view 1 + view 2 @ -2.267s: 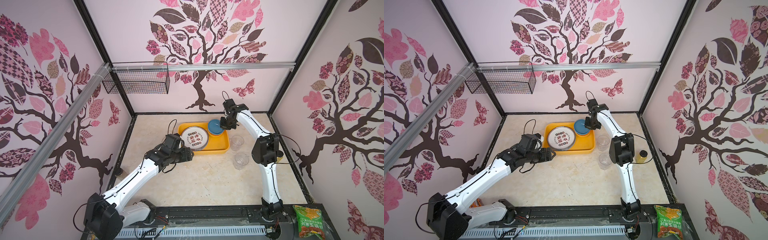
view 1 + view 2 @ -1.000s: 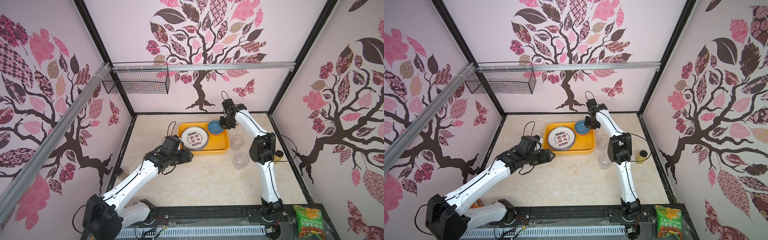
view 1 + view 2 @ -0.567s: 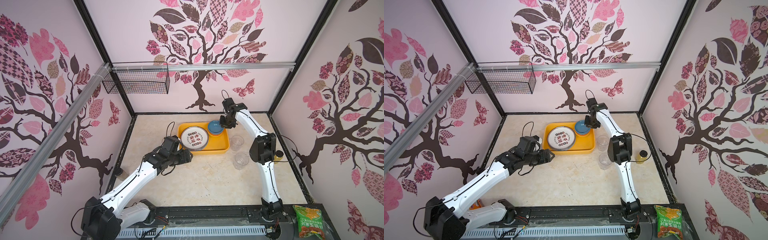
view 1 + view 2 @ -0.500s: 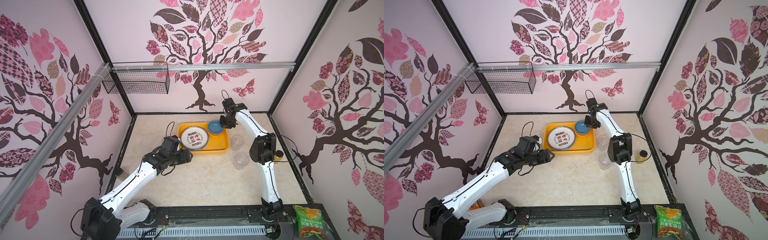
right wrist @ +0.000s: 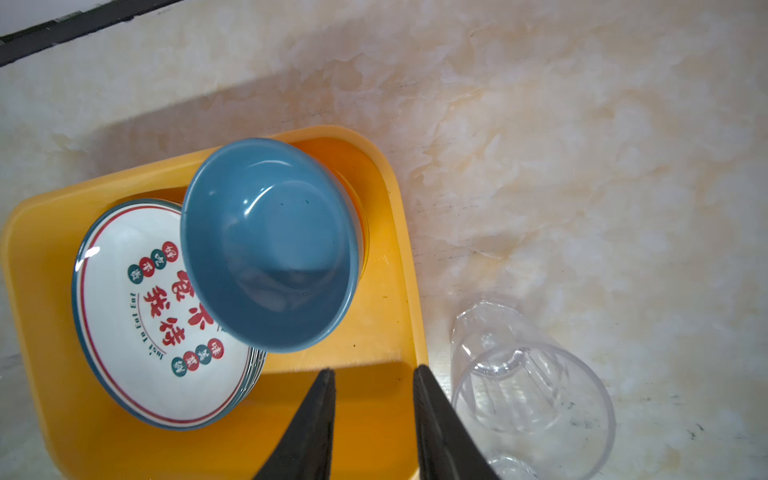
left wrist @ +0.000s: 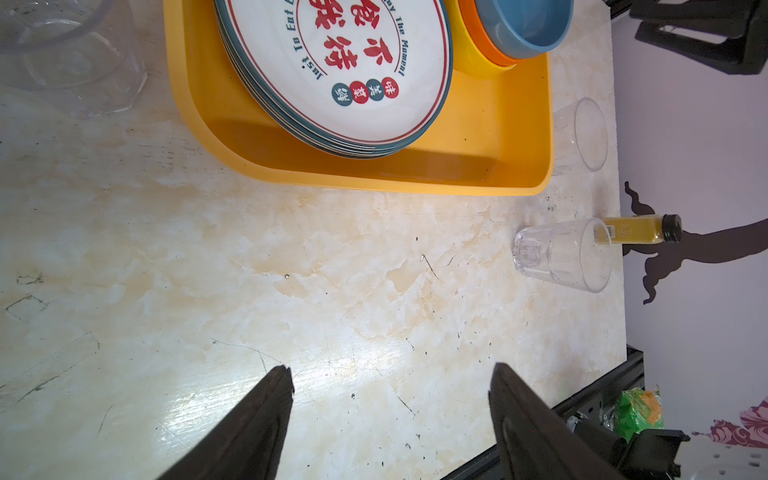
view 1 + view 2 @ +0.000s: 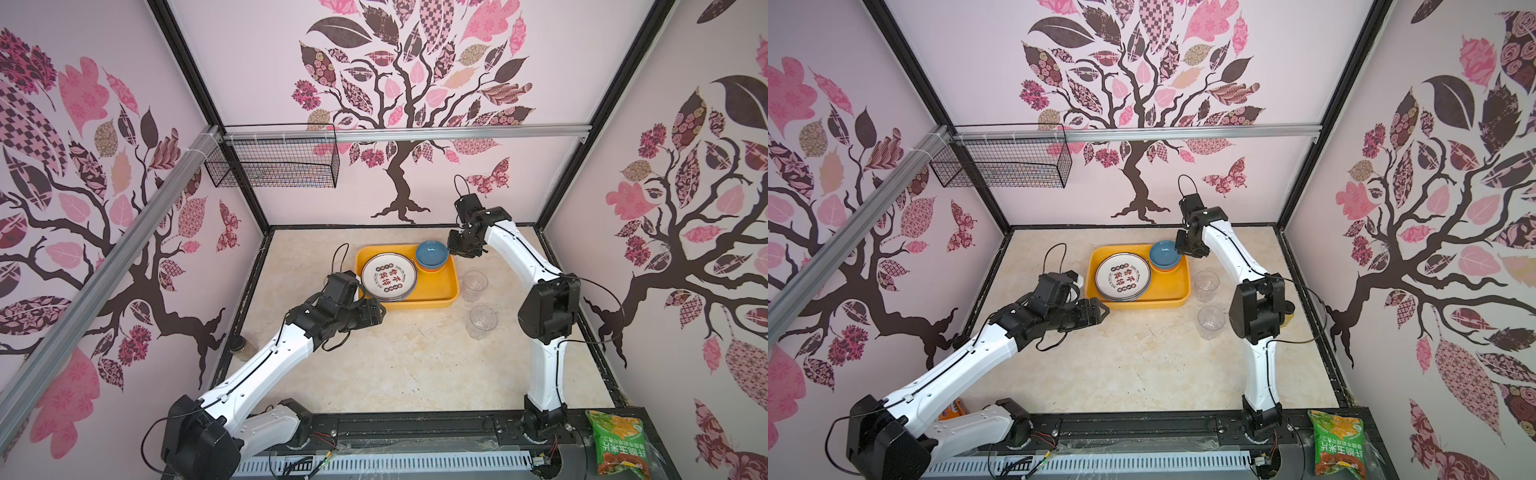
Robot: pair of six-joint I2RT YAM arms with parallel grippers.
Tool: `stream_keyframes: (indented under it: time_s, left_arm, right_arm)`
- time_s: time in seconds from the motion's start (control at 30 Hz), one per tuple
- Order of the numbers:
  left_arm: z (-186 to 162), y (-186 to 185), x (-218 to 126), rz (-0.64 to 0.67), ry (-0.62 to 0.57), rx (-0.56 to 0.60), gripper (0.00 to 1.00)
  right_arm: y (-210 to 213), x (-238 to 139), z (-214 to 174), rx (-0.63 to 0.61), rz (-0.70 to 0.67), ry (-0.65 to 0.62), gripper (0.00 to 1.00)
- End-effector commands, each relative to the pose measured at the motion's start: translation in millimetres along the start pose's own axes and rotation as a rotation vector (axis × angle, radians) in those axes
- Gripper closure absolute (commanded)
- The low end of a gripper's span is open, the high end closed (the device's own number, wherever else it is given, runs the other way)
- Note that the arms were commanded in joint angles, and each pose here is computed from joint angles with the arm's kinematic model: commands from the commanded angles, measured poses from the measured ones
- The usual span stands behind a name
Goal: Place the mixed dishes into the plastic bin
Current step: 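Open the right gripper and raise it off the grey-blue bowl, then move the right gripper to the clear plastic cup beside the bin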
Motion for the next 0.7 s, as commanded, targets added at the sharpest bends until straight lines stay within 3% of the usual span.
stream_keyframes:
  time_s: [0.0,0.37,0.67]
  left_arm:
    - [-3.2,6.2,-1.9,0.023,0.007,0.002,0.23]
    - [-5.3,6.2,0.1,0.034,0.039,0.051,0.27]
    - [-10.1,-0.8,6.6,-0.042,0.101,0.085,0.32]
  right_arm:
    - [-4.4,-34.1,-2.1,0.015,0.027,-0.073,0.64]
    - [-30.4,-58.0,-51.3,0.042,0.027,-0.109,0.63]
    - [-58.9,-57.1,-95.8,0.051,-0.043,-0.111,0.62]
Point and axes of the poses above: each gripper's point midway between its finger pads, its own x axis out along the fingers, its own y axis along the line the jaws close on, z = x × y, the point moved 7 cm from there along -x, back along the fingers, and after that the axes turned 2 degrees about -x, right-handed, at the moved point
